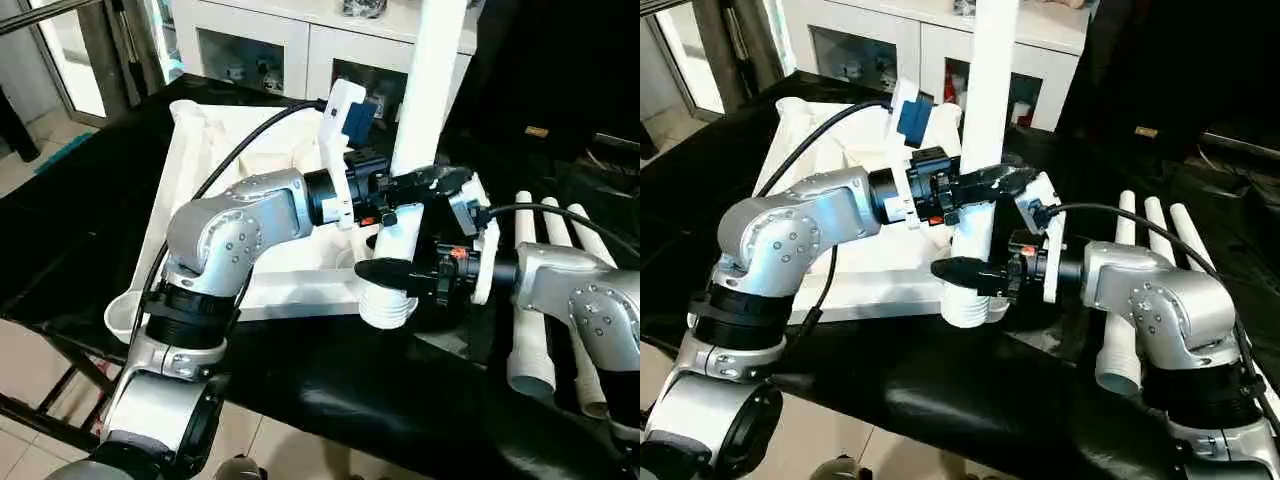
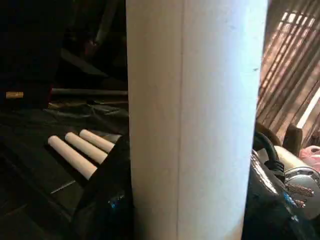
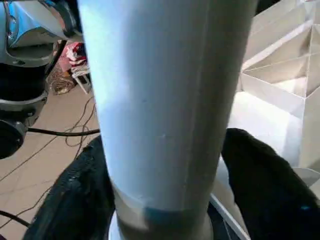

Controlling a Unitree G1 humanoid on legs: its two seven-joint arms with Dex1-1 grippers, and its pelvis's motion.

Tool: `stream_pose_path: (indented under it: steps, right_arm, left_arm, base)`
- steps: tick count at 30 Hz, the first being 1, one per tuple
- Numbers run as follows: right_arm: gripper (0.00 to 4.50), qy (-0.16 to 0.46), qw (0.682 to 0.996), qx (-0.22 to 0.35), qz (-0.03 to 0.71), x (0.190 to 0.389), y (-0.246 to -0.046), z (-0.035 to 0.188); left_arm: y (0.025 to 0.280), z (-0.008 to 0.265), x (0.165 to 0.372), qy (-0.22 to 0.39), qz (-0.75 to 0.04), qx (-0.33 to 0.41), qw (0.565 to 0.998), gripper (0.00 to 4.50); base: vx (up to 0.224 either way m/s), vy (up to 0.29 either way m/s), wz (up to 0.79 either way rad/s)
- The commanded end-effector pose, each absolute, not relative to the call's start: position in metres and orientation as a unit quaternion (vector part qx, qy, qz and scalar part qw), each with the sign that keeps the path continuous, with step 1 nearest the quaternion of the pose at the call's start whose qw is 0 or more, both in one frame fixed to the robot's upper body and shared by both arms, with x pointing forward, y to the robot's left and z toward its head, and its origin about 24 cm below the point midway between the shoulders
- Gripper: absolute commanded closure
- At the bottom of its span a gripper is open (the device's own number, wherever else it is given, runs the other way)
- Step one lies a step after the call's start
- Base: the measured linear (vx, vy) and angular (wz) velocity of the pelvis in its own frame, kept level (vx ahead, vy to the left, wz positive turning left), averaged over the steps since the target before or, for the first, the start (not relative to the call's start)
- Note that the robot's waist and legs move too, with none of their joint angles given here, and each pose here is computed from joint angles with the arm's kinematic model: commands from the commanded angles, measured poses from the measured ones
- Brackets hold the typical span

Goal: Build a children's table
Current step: Pick table leg

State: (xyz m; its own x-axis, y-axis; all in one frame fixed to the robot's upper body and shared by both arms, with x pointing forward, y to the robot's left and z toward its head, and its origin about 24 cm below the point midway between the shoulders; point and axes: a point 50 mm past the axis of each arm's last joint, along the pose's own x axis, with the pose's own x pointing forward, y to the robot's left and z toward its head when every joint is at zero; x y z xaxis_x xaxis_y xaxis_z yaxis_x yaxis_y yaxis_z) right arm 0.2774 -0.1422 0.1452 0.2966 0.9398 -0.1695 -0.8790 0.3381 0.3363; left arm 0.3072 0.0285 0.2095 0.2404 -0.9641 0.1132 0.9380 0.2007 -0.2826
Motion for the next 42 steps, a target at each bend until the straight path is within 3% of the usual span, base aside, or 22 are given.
stream_pose_path:
  steps: [1,13,14,15,27,32,34,42]
  right_arm:
    - [1.72,0.176,0.808,0.083,0.556,0.277,-0.144,0.141]
    - [2.54,0.172,0.81,0.085,0.555,0.279,-0.143,0.141]
    - [2.56,0.17,0.81,0.085,0.554,0.279,-0.142,0.141]
    - [2.57,0.17,0.811,0.085,0.554,0.279,-0.142,0.141]
    - [2.59,0.154,0.816,0.1,0.548,0.279,-0.14,0.14]
    - [2.59,0.13,0.824,0.113,0.54,0.283,-0.137,0.142]
    - [2.59,0.113,0.835,0.116,0.525,0.287,-0.135,0.144]
    - [2.59,0.078,0.861,0.142,0.482,0.296,-0.137,0.146]
  left_arm:
    - [0.018,0.216,0.296,0.032,-0.648,-0.146,0.747,2.64]
    - [0.02,0.216,0.297,0.028,-0.64,-0.132,0.757,2.64]
    - [0.02,0.216,0.299,0.027,-0.633,-0.127,0.763,2.08]
    - [0.02,0.215,0.299,0.027,-0.633,-0.127,0.763,1.94]
    - [0.02,0.22,0.301,0.004,-0.627,-0.157,0.763,1.05]
    - [0.031,0.239,0.316,-0.074,-0.579,-0.252,0.772,1.02]
    - [0.042,0.252,0.329,-0.116,-0.539,-0.323,0.769,1.02]
    - [0.058,0.269,0.336,-0.172,-0.503,-0.371,0.761,1.02]
  base:
    - [0.0,0.0,0.0]
    - [0.0,0.0,0.0]
    - [0.0,0.0,0.0]
    - [0.0,0.0,0.0]
    - [0.0,0.0,0.0]
    - [0.0,0.0,0.0]
    - [0.0,0.0,0.0]
    - [0.0,0.0,0.0]
